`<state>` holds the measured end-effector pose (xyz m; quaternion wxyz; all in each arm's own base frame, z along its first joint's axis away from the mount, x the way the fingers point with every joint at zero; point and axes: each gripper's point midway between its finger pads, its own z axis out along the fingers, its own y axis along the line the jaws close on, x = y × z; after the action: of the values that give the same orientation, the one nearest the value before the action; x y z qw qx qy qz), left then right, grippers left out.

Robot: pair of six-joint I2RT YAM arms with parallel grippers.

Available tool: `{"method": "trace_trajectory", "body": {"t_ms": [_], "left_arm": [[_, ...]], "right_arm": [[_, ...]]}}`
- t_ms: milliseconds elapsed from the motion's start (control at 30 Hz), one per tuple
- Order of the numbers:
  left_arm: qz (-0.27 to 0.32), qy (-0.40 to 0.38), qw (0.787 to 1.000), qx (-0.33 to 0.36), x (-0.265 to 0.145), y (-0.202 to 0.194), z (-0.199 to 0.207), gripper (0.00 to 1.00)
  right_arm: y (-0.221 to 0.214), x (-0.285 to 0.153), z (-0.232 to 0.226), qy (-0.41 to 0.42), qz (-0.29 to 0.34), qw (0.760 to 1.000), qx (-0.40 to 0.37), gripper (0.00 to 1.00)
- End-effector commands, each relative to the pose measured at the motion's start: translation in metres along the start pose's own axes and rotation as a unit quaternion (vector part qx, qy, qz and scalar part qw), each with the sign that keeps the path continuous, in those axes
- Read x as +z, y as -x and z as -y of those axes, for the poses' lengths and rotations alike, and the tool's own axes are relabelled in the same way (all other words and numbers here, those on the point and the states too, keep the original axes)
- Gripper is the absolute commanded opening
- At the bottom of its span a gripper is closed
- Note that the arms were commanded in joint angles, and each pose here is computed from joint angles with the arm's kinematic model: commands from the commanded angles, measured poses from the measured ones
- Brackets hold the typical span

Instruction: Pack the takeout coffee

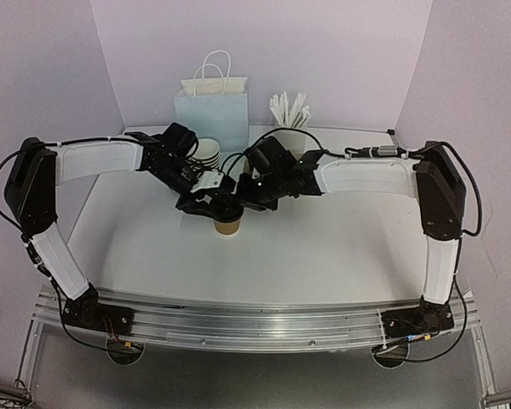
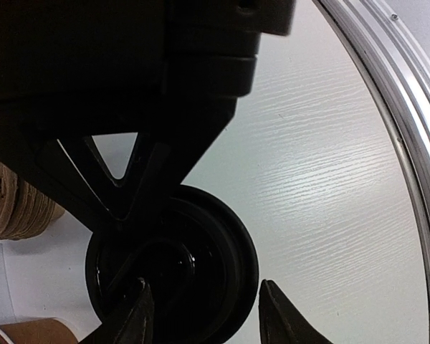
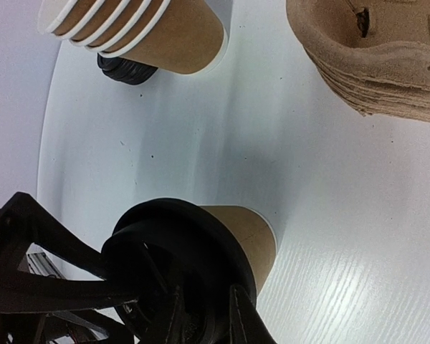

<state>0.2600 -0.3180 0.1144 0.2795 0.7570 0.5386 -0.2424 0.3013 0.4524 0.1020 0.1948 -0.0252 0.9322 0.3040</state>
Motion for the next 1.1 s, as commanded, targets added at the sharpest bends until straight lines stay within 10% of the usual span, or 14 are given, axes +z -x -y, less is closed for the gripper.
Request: {"method": "trace_trajectory", "body": {"t_ms": [0,333,533,867,1067], "left_arm": [[0.029,0.033,0.999,0.007,-0.032,0.033,-0.013,0.51],[0.059,0.064,0.996,-0.022,-0.064,0.035,-0.027,0.57],[0.091,0.07,0.993,-0.024,-0.081,0.018,-0.037,0.63],[0.162,0.041,0.986,-0.024,-0.062,0.016,-0.026,0.74],[0.172,0.02,0.984,-0.035,-0.047,0.005,-0.012,0.79]], "right_arm": [[-0.015,-0.005,0.004,-0.039,-0.028,0.998,-0.035,0.2],[0.001,-0.012,-0.026,-0.002,-0.017,0.998,-0.058,0.26],[0.01,-0.036,-0.043,0.025,0.003,0.984,-0.178,0.51],[0.009,-0.054,-0.064,0.151,0.169,0.868,-0.441,0.87],[-0.01,-0.024,-0.062,0.17,0.146,0.821,-0.525,0.9]]}}
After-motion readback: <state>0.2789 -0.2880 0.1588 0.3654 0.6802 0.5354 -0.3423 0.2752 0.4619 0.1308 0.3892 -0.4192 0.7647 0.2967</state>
